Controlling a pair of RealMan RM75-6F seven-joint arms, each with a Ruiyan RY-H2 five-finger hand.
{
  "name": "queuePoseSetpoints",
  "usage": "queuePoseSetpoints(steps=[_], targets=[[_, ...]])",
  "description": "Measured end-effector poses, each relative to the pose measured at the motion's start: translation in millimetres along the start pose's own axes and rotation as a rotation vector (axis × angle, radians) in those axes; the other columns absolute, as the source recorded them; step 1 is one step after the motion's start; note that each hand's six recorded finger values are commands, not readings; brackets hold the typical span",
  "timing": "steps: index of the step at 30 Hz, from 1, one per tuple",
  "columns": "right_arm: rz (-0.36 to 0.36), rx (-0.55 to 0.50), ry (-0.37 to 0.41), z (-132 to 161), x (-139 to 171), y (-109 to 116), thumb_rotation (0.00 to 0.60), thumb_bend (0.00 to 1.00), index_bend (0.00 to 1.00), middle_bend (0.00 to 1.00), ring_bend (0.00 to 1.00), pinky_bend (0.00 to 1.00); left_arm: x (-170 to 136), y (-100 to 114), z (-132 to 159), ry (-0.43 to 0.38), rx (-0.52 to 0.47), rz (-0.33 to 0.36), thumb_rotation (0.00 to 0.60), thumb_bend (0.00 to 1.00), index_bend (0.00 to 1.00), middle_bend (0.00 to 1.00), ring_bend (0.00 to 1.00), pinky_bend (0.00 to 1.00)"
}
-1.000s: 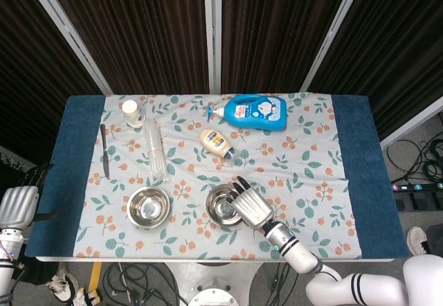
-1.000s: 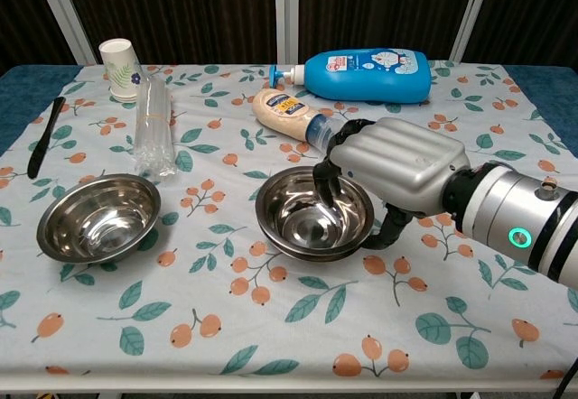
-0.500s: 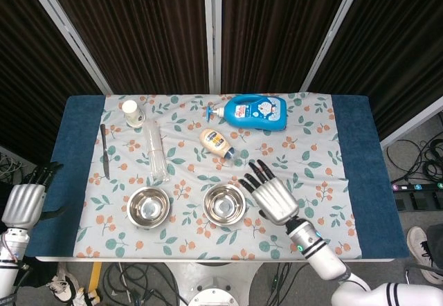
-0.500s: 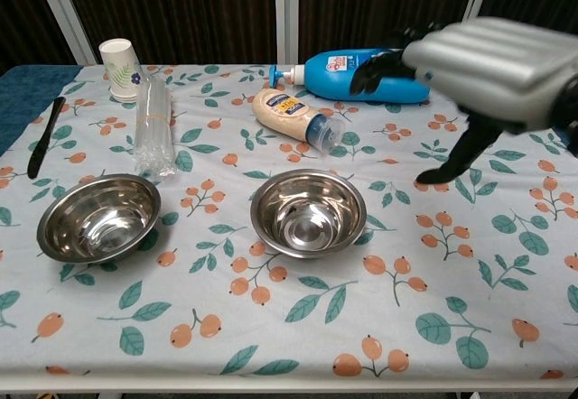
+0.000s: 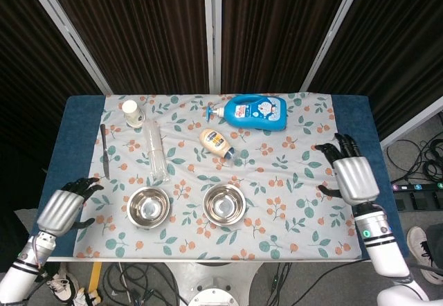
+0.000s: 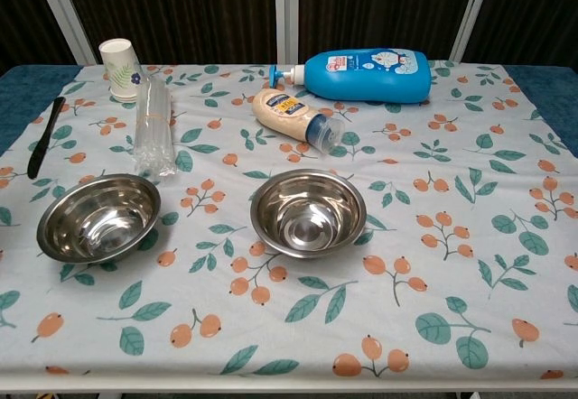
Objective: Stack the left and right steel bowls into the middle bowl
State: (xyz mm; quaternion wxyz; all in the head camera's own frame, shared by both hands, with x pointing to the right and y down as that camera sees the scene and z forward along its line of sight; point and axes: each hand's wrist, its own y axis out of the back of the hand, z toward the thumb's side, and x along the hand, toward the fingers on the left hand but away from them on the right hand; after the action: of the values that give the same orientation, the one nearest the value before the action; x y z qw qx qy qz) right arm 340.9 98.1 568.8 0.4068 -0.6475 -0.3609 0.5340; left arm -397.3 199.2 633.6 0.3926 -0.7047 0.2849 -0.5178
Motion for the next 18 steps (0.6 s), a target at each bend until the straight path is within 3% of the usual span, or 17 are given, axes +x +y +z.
queuePoseSetpoints(steps=[4, 12, 18], targets=[[-0.013, 0.014, -0.026, -20, 1, 8, 0.600, 0.00, 0.21, 0.23, 0.02, 0.00, -2, -7, 11, -0.029, 0.017, -0.015, 0.600, 0.15, 0.41, 0.37, 0.28, 0.45], [-0.041, -0.012, -0.011, -26, -4, 14, 0.600, 0.00, 0.21, 0.23, 0.02, 0.00, 3, -39, 36, -0.075, 0.108, -0.099, 0.600, 0.15, 0.43, 0.41, 0.31, 0.45], [-0.045, -0.004, -0.008, -28, -9, 14, 0.600, 0.00, 0.21, 0.23, 0.01, 0.00, 13, -43, 58, -0.141, 0.129, -0.080, 0.600, 0.15, 0.44, 0.43, 0.33, 0.45]])
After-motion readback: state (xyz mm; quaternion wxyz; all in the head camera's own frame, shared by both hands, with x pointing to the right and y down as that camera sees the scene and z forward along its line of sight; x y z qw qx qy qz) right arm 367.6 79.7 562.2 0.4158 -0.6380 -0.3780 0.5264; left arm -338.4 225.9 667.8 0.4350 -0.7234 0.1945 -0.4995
